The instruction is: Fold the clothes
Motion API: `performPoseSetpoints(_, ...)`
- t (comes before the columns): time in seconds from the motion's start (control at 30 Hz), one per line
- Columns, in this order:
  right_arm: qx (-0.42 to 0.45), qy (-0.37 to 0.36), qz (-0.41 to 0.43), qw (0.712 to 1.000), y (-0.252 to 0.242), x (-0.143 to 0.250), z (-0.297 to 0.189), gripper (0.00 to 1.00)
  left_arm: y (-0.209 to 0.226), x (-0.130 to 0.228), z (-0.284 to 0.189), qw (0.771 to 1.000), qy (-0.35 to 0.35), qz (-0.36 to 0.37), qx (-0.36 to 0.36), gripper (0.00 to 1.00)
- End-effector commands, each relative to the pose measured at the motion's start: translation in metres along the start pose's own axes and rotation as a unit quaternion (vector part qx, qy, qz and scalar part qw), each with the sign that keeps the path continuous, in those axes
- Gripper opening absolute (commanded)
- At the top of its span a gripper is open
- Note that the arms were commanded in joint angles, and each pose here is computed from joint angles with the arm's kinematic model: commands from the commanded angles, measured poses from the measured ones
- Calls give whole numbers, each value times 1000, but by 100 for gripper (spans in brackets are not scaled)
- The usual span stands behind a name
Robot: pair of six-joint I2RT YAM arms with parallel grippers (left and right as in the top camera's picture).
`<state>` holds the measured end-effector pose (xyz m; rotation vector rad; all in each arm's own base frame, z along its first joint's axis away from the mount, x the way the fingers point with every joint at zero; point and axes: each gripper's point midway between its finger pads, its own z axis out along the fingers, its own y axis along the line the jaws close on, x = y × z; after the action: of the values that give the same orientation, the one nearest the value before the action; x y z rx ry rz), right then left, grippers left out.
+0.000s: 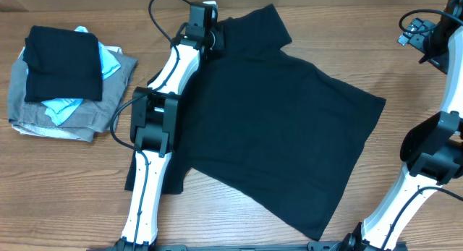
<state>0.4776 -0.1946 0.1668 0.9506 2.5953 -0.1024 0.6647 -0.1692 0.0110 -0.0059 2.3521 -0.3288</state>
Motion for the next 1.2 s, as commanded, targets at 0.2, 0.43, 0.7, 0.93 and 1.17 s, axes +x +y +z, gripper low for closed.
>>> performPoseSetpoints(0.2,-2,-22,3,1000,1,-8,-15,100,66,18,15,997,24,-63,-28,4)
performPoseSetpoints(0.43,-2,-22,3,1000,1,-8,-15,100,29,-41,-10,997,-28,-52,56,12)
performPoseSetpoints(0.7,-2,-22,3,1000,1,-8,-15,100,-14,-131,-133,995,-60,-38,69,32)
performPoseSetpoints(0.93,-2,-22,3,1000,1,-8,-15,100,-15,-128,-231,999,-8,-41,23,32)
performPoseSetpoints(1.17,-2,-22,3,1000,1,-8,-15,100,-8,-106,-297,998,39,-48,-26,31)
